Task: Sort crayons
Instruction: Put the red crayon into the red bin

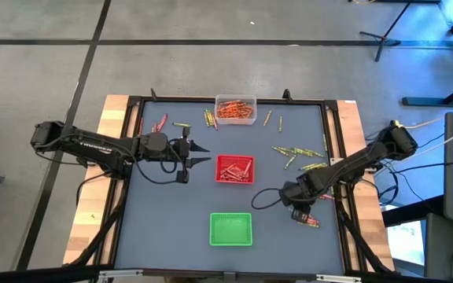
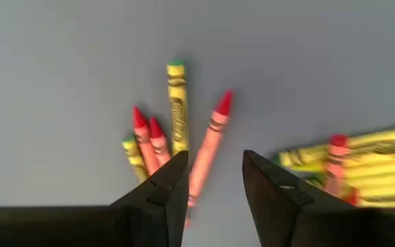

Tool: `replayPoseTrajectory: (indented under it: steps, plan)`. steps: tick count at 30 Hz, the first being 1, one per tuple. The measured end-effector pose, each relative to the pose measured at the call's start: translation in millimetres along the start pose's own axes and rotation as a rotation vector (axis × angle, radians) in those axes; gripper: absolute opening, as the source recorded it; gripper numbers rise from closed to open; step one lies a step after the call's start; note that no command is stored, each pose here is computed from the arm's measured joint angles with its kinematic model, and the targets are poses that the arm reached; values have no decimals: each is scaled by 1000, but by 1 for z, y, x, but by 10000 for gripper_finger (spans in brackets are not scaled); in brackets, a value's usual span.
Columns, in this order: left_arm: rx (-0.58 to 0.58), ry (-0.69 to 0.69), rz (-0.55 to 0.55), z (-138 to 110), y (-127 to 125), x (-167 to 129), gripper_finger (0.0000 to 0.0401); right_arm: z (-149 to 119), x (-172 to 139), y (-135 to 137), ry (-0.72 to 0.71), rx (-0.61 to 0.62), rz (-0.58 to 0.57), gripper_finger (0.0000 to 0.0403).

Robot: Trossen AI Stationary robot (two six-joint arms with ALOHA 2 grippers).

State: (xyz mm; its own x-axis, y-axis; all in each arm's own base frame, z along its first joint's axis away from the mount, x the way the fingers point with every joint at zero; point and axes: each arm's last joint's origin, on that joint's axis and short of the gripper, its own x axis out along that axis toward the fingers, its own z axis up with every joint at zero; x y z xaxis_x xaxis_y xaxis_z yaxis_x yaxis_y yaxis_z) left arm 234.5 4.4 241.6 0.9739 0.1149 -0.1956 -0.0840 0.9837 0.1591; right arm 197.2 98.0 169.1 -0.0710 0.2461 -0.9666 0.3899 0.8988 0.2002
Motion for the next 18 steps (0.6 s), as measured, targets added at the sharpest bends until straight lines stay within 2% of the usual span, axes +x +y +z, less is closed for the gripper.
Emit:
replayPoseTrajectory:
  steps: [3, 9, 18]
  plan:
    - [0, -2, 0, 0, 0, 0, 99, 2, 4, 1, -28, 19, 35, 134]
    - [0, -6, 1, 1, 0, 0, 99, 1, 11, -6, -41, 60, -9, 134]
    - [0, -5, 1, 0, 0, 0, 99, 0, 25, -11, -65, 84, 31, 134]
